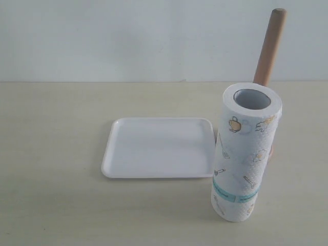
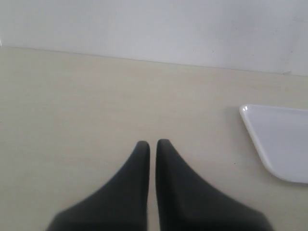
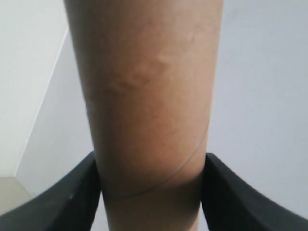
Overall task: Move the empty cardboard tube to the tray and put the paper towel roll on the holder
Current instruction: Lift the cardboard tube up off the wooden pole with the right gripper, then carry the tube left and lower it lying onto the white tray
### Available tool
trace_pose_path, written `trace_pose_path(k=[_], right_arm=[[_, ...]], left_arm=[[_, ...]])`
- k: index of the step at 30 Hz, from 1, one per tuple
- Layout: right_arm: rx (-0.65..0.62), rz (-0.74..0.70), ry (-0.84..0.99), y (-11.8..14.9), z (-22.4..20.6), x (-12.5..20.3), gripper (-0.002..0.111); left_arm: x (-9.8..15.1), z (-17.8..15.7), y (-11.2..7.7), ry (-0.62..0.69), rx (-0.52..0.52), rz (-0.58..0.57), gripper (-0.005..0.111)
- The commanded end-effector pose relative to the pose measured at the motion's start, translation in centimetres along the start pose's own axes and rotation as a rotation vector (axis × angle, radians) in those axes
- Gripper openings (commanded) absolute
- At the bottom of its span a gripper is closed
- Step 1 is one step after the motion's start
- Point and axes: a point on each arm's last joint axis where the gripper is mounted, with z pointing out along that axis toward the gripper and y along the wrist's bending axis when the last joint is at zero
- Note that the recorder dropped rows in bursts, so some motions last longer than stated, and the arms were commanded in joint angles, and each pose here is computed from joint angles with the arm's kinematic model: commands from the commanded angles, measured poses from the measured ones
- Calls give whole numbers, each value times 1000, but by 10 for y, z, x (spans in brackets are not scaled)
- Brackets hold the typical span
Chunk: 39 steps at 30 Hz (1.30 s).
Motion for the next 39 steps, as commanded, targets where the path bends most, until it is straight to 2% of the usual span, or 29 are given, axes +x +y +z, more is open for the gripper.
trace_pose_path(k=[1,7,12,16,20,26,31,39], right_arm=[[-78,14,-28,8,4,-11,0],[-98,-4,16,22,15,-13,0],[-116,-33,93,38,36,0,0],[-123,-55,174,60,65,21,0],[-59,-164,289,84,95,50,0],[-124,-249,383,129,142,84,0],[-137,-285,457,144,168,115,0],[-204,-364,564,168,187,163,0]], left_arm=[[1,0,0,0,0,-3,4],[1,0,0,0,0,-3,4],[1,0,0,0,0,-3,4],[1,0,0,0,0,-3,4],[1,0,0,0,0,-3,4],[1,0,0,0,0,-3,4],[1,0,0,0,0,-3,4],[1,0,0,0,0,-3,4]])
